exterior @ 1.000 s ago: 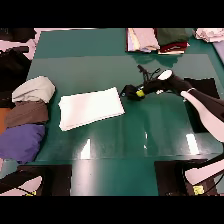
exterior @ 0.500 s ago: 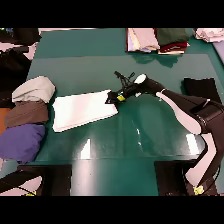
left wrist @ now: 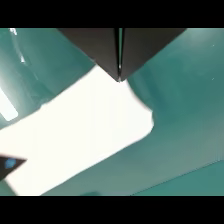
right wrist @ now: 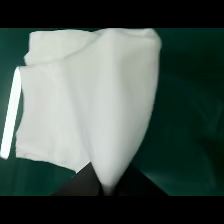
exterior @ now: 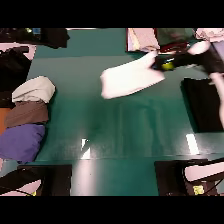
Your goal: Fold the shirts.
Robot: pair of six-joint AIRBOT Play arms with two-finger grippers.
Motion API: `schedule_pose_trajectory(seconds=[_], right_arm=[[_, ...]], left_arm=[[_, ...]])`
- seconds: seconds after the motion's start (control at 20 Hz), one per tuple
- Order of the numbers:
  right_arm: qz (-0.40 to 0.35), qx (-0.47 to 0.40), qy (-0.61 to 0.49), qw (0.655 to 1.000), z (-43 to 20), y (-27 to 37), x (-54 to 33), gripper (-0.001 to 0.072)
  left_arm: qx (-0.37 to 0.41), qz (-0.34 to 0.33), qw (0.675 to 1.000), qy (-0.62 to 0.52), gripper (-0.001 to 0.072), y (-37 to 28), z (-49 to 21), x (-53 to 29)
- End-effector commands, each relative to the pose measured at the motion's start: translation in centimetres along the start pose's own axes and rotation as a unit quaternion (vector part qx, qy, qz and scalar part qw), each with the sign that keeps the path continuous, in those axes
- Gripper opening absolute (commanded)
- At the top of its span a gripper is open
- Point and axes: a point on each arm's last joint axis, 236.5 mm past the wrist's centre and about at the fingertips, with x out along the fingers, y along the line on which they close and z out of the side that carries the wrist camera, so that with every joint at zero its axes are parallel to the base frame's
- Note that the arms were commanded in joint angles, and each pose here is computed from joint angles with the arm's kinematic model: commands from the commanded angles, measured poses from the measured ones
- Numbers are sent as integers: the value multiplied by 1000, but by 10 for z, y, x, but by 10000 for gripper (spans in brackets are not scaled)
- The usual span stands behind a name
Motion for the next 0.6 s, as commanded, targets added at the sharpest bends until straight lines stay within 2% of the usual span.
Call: schedule_pose_trajectory(seconds=[0.0,0.25,0.55], right_arm=[[-107,74,-105,986,37,-116,-116,15],[-171,158,-166,958,30,-210,-195,15],[-178,141,-201,953,54,-201,-231,15]], left_arm=[[0,-22,1000,-20,26,-21,9,1],[-22,-21,999,-23,26,-20,10,1],[-32,-20,999,-4,26,-19,1,10]])
